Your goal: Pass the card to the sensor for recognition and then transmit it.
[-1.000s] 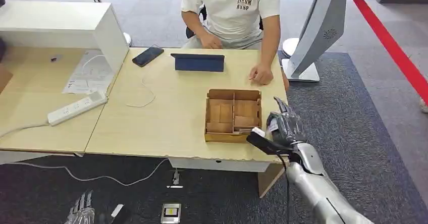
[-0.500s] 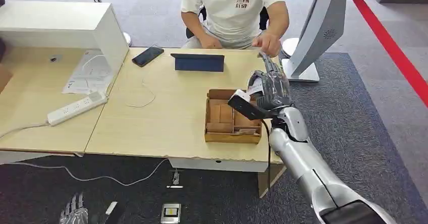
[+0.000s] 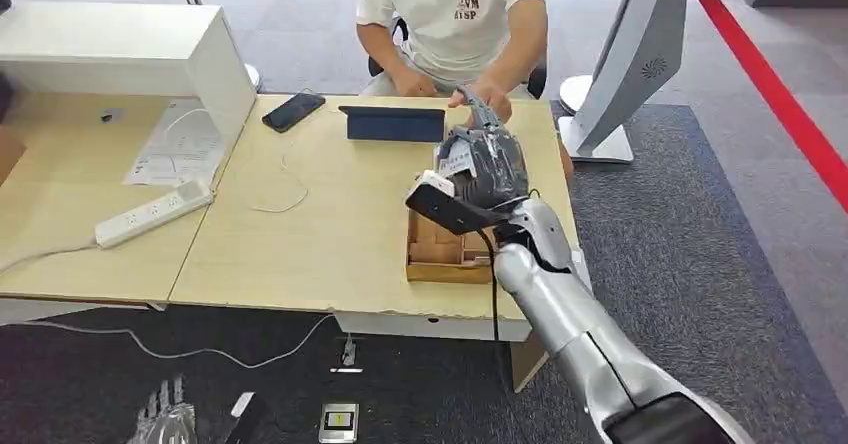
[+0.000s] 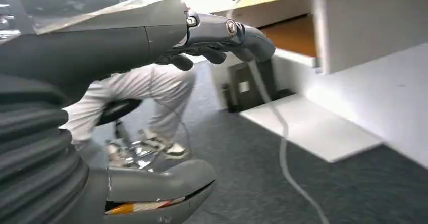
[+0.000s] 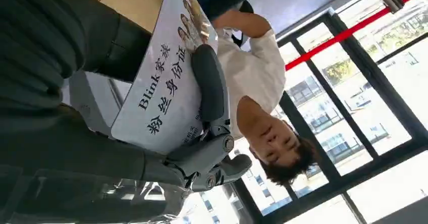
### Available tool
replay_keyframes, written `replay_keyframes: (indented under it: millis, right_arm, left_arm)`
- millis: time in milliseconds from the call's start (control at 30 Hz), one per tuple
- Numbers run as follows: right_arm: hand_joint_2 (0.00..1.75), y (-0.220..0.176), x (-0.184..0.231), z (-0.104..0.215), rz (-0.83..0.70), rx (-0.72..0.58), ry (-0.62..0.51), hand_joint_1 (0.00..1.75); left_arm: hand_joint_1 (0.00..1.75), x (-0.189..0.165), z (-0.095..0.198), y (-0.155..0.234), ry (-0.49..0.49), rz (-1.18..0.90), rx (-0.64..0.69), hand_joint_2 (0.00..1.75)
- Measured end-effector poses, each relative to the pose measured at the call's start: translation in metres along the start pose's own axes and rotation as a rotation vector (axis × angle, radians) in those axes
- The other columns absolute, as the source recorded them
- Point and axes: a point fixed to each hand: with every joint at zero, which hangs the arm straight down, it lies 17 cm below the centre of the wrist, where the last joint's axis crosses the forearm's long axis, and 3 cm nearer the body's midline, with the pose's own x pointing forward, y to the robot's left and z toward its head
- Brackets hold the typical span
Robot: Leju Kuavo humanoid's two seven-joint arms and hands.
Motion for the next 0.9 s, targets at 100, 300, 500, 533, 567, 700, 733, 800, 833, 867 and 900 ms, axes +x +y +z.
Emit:
replay_keyframes:
  millis: [100,300,500,533,567,700,733,800,833,867,900]
  right_arm:
    - [1.75,-0.020,0.015,-0.017,0.026,-0.035,-0.041,1.75]
    - [1.75,-0.052,0.042,-0.048,0.128,-0.076,-0.094,1.75]
    - [1.75,-0.058,0.042,-0.068,0.240,-0.040,-0.049,1.75]
    - [1.75,-0.058,0.039,-0.070,0.257,-0.030,-0.035,1.75]
    - [1.75,-0.057,0.035,-0.071,0.273,-0.015,-0.015,1.75]
    - [1.75,-0.058,0.004,-0.072,0.350,0.049,0.096,1.75]
    - [1.75,-0.059,-0.005,-0.071,0.369,0.062,0.122,1.75]
    - [1.75,-0.060,-0.025,-0.066,0.404,0.087,0.168,1.75]
    - [1.75,-0.061,-0.034,-0.063,0.419,0.098,0.190,1.75]
    - [1.75,-0.061,-0.042,-0.060,0.430,0.107,0.210,1.75]
    - [1.75,-0.062,-0.051,-0.056,0.443,0.116,0.228,1.75]
  left_arm:
    - [0.00,0.016,0.002,-0.001,-0.062,-0.001,-0.004,1.75]
    - [0.00,0.038,0.003,0.000,-0.171,-0.003,0.000,1.75]
    - [0.00,0.046,0.004,0.001,-0.229,-0.007,0.003,1.75]
    - [0.00,0.048,0.004,0.001,-0.241,-0.007,0.003,1.75]
    - [0.00,0.049,0.005,0.001,-0.253,-0.006,0.003,1.75]
    - [0.00,0.057,0.007,0.002,-0.319,-0.004,0.006,1.75]
    - [0.00,0.058,0.008,0.003,-0.332,-0.005,0.007,1.75]
    - [0.00,0.058,0.008,0.003,-0.346,-0.005,0.009,1.75]
    - [0.00,0.058,0.008,0.004,-0.352,-0.005,0.010,1.75]
    - [0.00,0.057,0.007,0.004,-0.354,-0.004,0.011,1.75]
    - [0.00,0.057,0.006,0.005,-0.355,-0.004,0.012,1.75]
